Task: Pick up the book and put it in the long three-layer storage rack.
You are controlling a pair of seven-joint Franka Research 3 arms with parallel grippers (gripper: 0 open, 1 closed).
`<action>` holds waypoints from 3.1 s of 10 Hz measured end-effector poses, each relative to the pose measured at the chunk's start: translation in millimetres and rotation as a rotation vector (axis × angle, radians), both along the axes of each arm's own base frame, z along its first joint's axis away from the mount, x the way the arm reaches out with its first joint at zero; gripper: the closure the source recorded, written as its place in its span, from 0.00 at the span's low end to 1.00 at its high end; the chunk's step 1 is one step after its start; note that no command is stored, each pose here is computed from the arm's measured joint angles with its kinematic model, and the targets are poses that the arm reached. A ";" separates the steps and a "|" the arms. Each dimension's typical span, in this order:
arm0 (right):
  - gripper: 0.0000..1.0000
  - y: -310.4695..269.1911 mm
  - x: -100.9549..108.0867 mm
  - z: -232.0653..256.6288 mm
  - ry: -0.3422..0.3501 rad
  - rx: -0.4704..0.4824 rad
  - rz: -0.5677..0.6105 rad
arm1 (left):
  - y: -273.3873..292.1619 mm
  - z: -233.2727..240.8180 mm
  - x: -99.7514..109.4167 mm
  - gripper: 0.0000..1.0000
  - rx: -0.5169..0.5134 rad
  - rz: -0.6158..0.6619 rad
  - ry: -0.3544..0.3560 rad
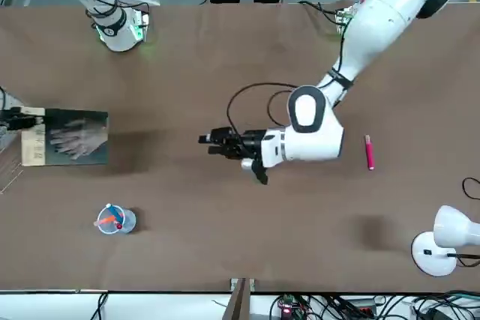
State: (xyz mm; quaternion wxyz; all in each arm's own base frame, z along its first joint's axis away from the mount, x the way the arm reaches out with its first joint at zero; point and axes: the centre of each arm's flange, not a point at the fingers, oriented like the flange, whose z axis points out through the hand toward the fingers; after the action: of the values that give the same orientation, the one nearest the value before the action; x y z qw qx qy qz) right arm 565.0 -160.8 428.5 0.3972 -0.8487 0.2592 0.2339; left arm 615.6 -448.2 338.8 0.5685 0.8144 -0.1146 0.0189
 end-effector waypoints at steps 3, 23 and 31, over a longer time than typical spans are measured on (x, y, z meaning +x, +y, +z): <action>0.85 -41.9 -11.6 8.9 0.029 -0.104 -0.031 | 24.9 -2.2 2.0 0.37 0.130 -0.032 -0.039; 0.85 -143.7 -20.6 2.1 0.220 -0.591 -0.008 | 249.1 107.0 42.7 0.00 1.202 -0.184 -0.310; 0.85 -153.7 -16.9 -20.9 0.258 -0.611 0.007 | 280.5 152.9 47.9 0.00 1.221 -0.115 -0.334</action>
State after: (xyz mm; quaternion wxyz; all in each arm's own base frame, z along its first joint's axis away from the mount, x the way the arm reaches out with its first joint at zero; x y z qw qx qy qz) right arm 548.2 -314.5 407.6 0.0874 -0.8929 0.3625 0.2522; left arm 663.5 -167.7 491.7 -0.0238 0.9705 -0.2355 0.0466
